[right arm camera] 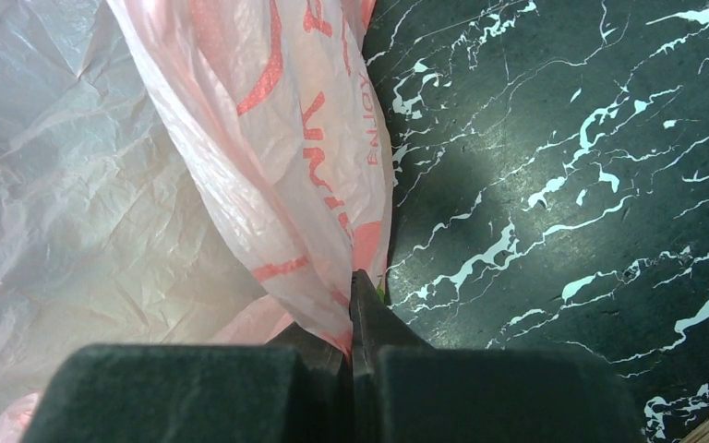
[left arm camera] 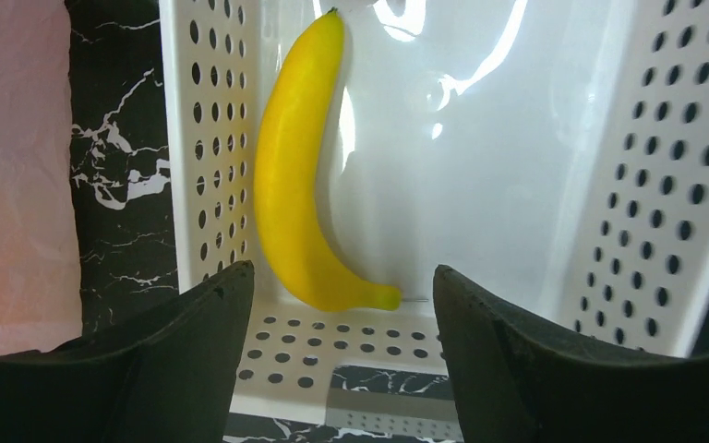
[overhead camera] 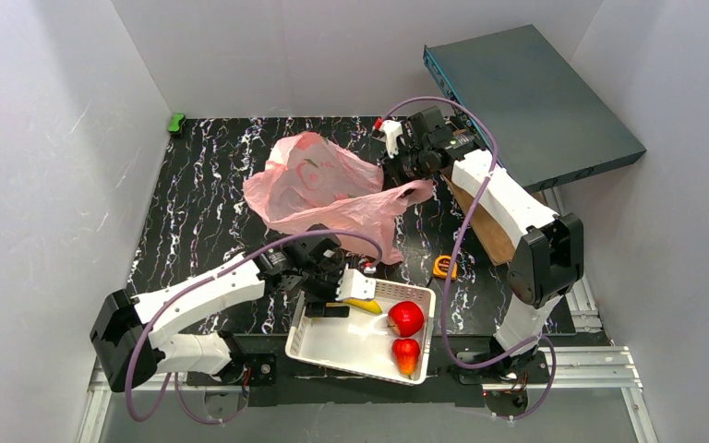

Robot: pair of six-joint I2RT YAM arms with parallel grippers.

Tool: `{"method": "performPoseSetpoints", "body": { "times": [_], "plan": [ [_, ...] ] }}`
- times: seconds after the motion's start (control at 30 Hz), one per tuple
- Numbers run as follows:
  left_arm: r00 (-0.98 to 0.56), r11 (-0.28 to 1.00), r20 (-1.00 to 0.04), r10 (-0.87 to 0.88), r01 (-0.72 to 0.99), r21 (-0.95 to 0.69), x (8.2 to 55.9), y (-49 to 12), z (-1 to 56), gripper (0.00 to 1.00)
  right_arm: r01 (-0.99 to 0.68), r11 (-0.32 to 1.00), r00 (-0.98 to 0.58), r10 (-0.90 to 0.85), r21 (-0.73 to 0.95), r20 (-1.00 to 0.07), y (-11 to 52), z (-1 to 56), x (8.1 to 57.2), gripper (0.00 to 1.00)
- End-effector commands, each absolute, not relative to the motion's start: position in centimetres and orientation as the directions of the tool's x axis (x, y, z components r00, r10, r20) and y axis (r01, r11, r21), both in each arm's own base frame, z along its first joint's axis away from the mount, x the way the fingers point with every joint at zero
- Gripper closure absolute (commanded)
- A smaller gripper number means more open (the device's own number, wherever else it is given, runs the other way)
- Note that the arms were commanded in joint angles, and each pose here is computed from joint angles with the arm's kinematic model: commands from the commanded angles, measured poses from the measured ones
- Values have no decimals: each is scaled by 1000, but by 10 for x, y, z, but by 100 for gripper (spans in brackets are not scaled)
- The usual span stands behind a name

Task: Place the fake fruits into the plastic bag and tie a complex knot

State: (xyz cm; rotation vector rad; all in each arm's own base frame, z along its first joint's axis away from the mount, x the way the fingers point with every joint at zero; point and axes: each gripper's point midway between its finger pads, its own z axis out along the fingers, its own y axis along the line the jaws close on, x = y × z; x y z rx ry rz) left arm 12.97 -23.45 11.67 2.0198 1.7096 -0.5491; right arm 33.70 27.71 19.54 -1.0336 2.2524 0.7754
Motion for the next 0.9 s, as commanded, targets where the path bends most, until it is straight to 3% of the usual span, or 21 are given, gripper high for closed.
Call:
{"method": "performPoseSetpoints", "body": {
  "times": [0.0,0.33,0.53,0.77,0.87],
  "plan": [
    [251,-160,-543,801,965,210,150,-241,102,31,-830,504,-501,-485,240,-717,278,218,332,99],
    [285,-201,-523,803,956,212,144,-232,57,33,-844,483,-483,-499,231,-720,282,221,306,99],
    [220,-178,-489,844,975,132,139,-227,30,35,-854,470,-472,-520,223,-712,278,213,299,99],
    [229,-210,-504,833,973,96,131,-231,35,66,-859,475,-456,-535,194,-711,276,215,302,99],
    [234,-195,-552,800,972,131,133,-238,60,88,-860,482,-444,-537,171,-717,273,218,305,99]
  ]
}}
